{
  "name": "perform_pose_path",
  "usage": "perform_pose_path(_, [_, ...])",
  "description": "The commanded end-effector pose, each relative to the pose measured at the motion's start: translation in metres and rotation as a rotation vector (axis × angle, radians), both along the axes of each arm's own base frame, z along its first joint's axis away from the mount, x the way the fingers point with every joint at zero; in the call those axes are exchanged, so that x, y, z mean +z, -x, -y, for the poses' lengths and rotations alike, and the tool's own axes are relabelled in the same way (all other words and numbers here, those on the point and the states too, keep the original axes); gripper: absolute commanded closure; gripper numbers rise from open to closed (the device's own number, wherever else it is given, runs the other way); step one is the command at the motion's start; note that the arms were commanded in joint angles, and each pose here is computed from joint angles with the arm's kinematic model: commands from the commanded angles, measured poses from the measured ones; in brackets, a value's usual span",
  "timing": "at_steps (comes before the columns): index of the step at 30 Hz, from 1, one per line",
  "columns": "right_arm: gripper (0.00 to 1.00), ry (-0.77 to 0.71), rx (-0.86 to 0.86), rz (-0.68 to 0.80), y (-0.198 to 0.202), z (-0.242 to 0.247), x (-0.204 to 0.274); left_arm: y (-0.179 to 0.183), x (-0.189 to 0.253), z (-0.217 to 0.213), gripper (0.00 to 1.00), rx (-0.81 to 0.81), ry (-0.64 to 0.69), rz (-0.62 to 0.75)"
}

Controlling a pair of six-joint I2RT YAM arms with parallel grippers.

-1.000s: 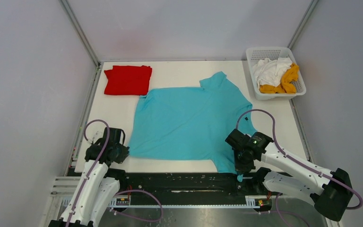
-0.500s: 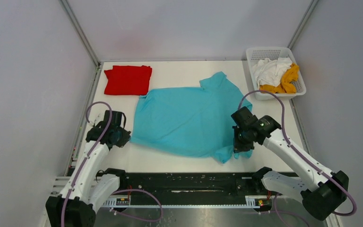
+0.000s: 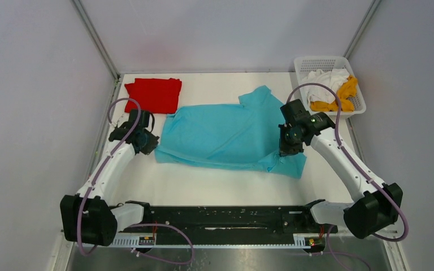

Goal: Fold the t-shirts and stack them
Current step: Fold the flattened tshirt in 1/3 of the way

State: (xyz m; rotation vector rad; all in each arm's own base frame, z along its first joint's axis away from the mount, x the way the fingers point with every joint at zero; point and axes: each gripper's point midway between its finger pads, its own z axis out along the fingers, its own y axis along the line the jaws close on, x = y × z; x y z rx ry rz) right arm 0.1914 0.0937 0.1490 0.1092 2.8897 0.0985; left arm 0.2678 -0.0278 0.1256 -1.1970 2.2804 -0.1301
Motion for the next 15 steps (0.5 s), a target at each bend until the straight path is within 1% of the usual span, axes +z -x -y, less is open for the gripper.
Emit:
perform_pose_path(1, [1.00,0.018,0.032,0.107,-0.038,0.001,0.023,-0.032,0.012,-0.002,1.00,-0.006,-0.022,0.050])
perform_pose_path(8, [0.97,0.021,0.028,0.051,-0.080,-0.001,0.011,-0.052,0.001,-0.013,1.00,0.028,-0.065,0.019])
perform_pose_path(9, [0.96,0.023,0.021,0.039,-0.087,-0.001,0.008,-0.054,0.023,-0.013,1.00,0.029,-0.055,0.096])
perform_pose_path(10, [0.95,0.030,0.018,0.025,-0.094,-0.001,0.004,-0.059,-0.003,-0.013,0.96,0.026,-0.062,0.015])
perform_pose_path(14, [0.94,0.034,0.023,0.024,-0.138,-0.004,-0.008,-0.076,-0.029,-0.018,0.95,0.045,-0.071,-0.034])
perform_pose_path(15, [0.92,0.036,0.029,0.016,-0.152,-0.004,-0.013,-0.081,-0.034,-0.021,0.93,0.055,-0.078,-0.040])
